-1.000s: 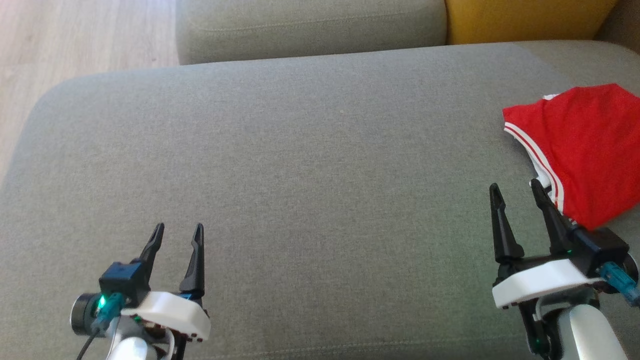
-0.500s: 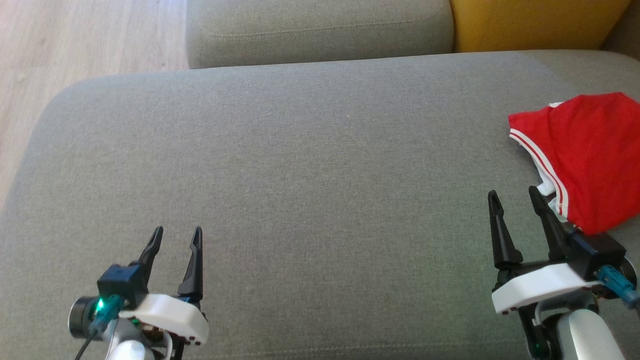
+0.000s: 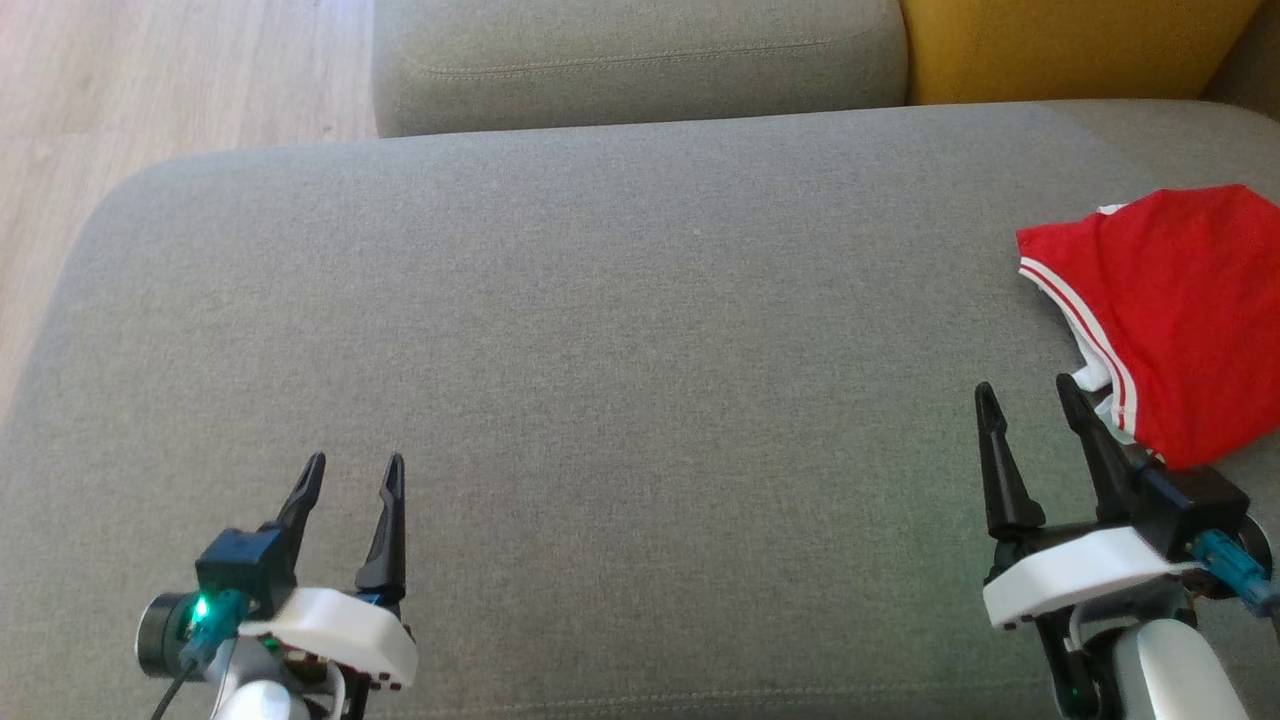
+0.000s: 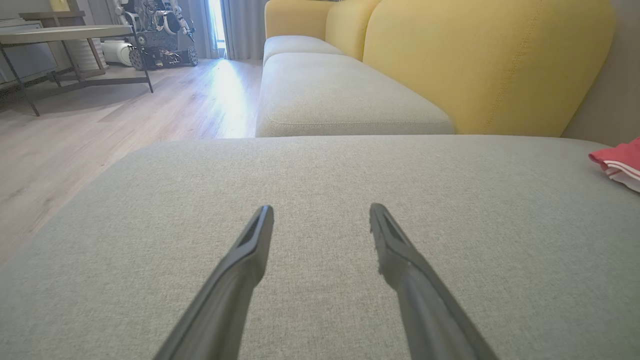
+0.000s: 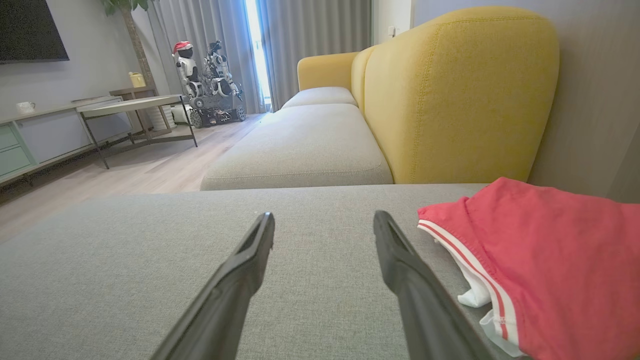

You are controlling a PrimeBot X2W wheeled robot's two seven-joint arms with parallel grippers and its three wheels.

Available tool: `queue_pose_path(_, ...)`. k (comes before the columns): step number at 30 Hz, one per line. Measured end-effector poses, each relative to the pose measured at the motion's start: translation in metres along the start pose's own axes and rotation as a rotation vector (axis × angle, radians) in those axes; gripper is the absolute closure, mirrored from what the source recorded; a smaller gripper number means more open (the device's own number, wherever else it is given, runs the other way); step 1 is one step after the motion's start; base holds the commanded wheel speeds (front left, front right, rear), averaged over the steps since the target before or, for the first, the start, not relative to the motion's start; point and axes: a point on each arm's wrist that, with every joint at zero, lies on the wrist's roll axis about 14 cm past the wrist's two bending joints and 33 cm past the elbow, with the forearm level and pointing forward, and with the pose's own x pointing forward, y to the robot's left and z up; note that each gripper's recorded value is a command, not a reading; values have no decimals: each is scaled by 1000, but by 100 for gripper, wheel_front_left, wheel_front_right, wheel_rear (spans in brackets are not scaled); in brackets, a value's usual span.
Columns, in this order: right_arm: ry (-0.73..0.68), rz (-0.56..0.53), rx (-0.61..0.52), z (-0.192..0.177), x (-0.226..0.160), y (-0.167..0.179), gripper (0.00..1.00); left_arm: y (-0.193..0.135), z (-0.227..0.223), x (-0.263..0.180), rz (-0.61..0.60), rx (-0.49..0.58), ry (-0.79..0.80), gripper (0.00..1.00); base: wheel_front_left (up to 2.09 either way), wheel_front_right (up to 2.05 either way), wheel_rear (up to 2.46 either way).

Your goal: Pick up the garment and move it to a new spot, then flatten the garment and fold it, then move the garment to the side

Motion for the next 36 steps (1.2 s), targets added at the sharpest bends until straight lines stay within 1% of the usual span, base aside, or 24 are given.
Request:
queue_pose_path(18, 3, -7, 2, 0, -2, -2, 0, -2, 1, 0, 4, 0, -1, 0, 0, 0, 0)
queue_pose_path(19, 7, -8, 2, -2, -2, -2, 100, -2, -1, 0, 3, -1, 4, 100, 0, 0, 0)
queue_pose_path(23, 91, -20, 18, -29, -11, -5, 100, -7, -29, -11, 4, -17, 90, 100, 0, 0, 0)
queue_pose_path(25, 113, -27, 41, -37, -17, -5, 100, -6, -38, -17, 15, -40, 121, 100, 0, 0, 0)
queue_pose_path(36, 103, -48, 170, -36, -16, -8, 100, 2, -40, -15, 57, -169, 146, 100, 0, 0, 0)
